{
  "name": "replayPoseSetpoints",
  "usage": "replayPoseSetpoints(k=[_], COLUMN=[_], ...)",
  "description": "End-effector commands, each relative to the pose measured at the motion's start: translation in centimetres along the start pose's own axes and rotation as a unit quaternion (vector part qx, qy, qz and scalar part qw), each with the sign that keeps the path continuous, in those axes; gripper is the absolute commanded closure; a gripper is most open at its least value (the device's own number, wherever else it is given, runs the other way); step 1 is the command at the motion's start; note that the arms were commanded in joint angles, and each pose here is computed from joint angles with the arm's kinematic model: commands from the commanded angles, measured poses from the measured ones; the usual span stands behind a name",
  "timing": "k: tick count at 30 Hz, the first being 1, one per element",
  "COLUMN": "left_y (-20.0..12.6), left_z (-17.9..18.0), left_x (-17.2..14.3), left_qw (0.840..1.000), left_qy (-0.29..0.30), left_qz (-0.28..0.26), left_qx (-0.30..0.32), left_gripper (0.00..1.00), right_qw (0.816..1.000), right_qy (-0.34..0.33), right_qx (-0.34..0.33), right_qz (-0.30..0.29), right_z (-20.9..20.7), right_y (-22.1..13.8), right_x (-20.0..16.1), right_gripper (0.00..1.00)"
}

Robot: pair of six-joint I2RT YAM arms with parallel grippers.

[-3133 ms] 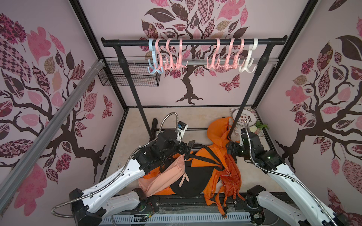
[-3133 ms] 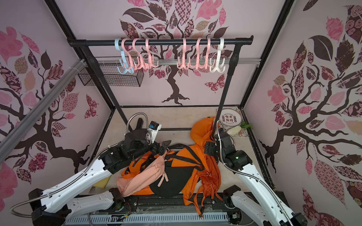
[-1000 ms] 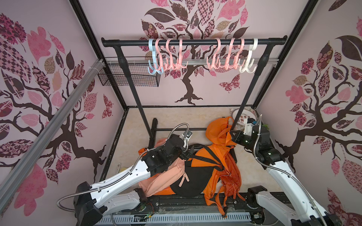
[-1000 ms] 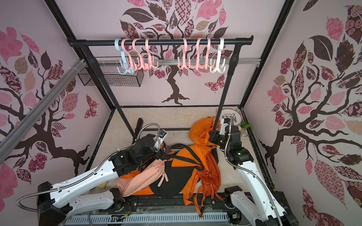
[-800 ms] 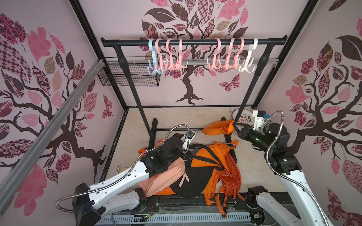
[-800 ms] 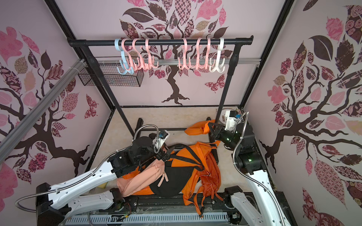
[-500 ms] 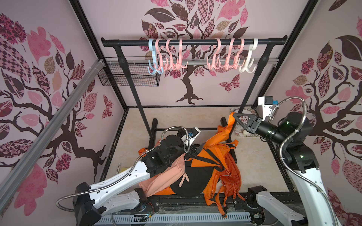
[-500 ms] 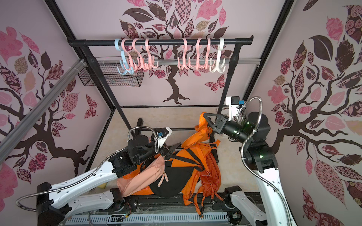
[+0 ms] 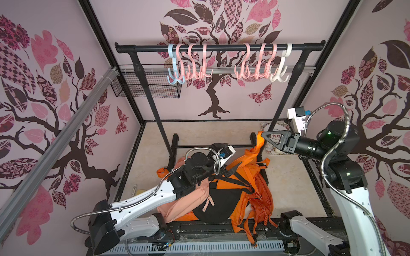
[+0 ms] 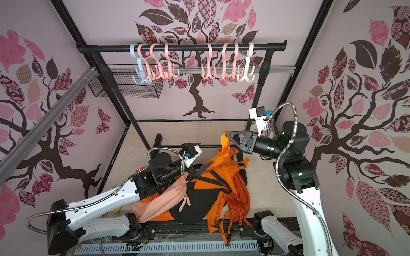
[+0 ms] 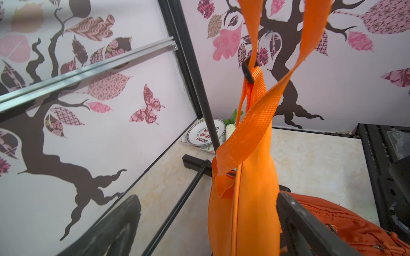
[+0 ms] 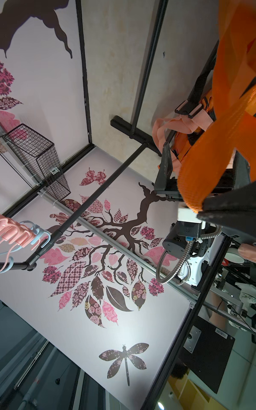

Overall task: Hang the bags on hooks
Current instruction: Pick up the bag from the center of the board.

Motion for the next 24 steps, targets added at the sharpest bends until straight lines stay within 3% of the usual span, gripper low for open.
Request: replayPoseSetpoints(k=[1,6,13,18,24], left_y=[1.3,3.3,5.6,4.9,3.6], left_z=[-0.4,-0.8,-0.2,0.6,-2.5], left_x=[-0.4,0.3,0.9,2.7,4.0], left_qw=[1.000,0.999,0.998,0.995,0.991], left_qy=[0.024,0.018,0.018,-0.011,-0.060], left_qz=[-0.016,-0.035,-0.063,-0.093,-0.105], left_qx=[-0.006,-0.020,0.006,0.025,-0.059], left_gripper=[0.02,0.02,0.05,0.09,0.11], right_qw=[0.999,0.998,0.997,1.000,0.996], right_qy=[-0.017,-0.021,-0.010,-0.008,-0.017], right_qx=[0.037,0.058,0.069,0.011,-0.090], right_qz=[0.005,0.011,0.025,0.024,-0.001], right_z=[1.8,3.0,2.6,0.7,-1.8], right_y=[-0.5,-0.9,-1.3,-1.4,-1.7], right_x=[-0.2,-0.5,-2.4,-3.3,-2.7], right_gripper=[1.00,1.00,1.00,1.00,1.00])
Point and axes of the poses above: each gripper's point midway between its finger pads, its own y axis out along the fingers, its own z axis along the line the jaws close on, x = y × z, the point moved 4 cm from there along -y, back along the fingers, and after that the axes turned 4 degrees about -y, right-handed, at the moved point
